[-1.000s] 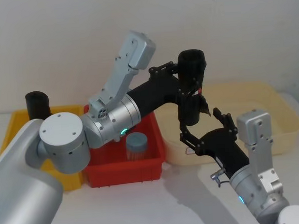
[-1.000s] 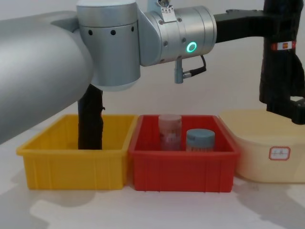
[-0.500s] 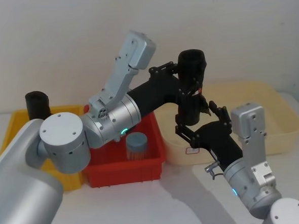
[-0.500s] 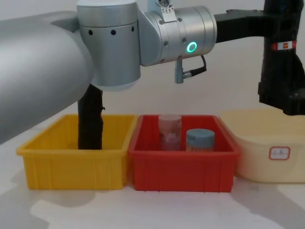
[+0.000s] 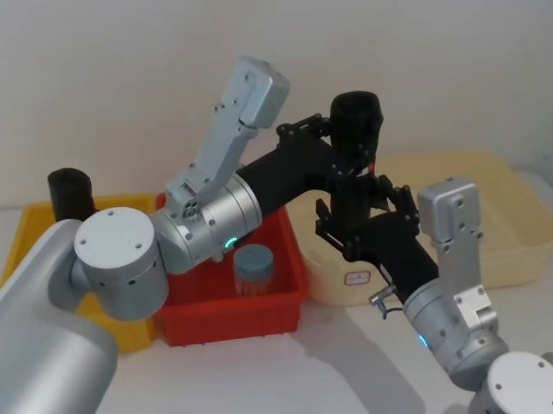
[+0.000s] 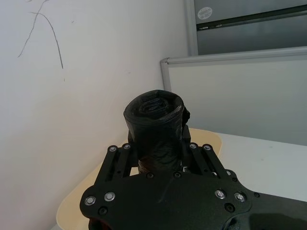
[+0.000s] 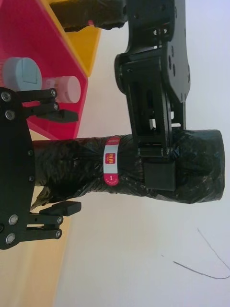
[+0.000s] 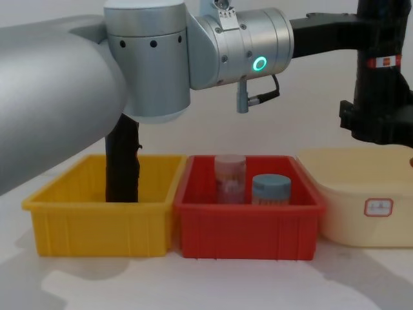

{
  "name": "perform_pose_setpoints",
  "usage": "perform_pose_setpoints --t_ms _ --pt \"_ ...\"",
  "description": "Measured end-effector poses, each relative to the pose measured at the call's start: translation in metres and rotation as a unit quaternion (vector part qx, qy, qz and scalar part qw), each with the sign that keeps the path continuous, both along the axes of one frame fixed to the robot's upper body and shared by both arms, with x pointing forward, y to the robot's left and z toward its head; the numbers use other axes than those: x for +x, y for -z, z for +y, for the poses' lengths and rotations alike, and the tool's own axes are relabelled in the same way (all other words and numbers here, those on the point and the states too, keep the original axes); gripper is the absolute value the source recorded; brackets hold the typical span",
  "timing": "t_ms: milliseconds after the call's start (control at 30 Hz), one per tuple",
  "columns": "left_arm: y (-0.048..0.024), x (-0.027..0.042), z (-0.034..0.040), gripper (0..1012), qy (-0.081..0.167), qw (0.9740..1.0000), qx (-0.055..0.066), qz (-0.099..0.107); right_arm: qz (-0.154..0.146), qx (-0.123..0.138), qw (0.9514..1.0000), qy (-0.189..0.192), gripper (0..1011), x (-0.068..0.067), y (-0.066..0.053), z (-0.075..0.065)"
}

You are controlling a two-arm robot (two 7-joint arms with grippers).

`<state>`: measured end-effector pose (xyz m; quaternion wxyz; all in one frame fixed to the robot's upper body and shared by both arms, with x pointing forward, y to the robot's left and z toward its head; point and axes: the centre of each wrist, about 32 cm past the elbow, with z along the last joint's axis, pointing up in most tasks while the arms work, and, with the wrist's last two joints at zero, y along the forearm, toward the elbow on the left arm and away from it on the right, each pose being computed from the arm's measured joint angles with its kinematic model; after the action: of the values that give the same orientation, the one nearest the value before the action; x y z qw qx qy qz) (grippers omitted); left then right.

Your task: Pick up the garbage bag with the one hand and transfer it to the other hand.

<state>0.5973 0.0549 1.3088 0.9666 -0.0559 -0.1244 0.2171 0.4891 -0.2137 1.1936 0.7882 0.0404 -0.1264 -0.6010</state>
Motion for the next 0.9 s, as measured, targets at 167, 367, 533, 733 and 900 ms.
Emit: perform_pose_setpoints --t_ms 167,367,533,733,900 --pt "0.0000 0.0000 0.0000 452 0.000 1.0000 0.000 0.000 0.001 0.002 1.0000 -0.002 1001 0.0032 -0.0016 0.0024" --pt "0.0000 0.0000 0.0000 452 0.000 1.0000 0.000 0.000 0.002 0.004 1.0000 -0.003 1001 0.0055 -0.0028 0.0041" --pt "0.0000 0.0000 0.0000 452 0.000 1.0000 0.000 0.000 0.003 0.004 1.0000 -0.004 1000 0.0068 -0.0034 0.0051" --pt "0.0000 0.0000 0.0000 452 0.000 1.0000 0.000 0.000 0.003 0.005 1.0000 -0.005 878 0.0078 -0.0040 0.0058" --pt "0.0000 0.0000 0.0000 452 0.000 1.0000 0.000 0.000 0.003 0.006 1.0000 -0.005 738 0.0083 -0.0041 0.0062"
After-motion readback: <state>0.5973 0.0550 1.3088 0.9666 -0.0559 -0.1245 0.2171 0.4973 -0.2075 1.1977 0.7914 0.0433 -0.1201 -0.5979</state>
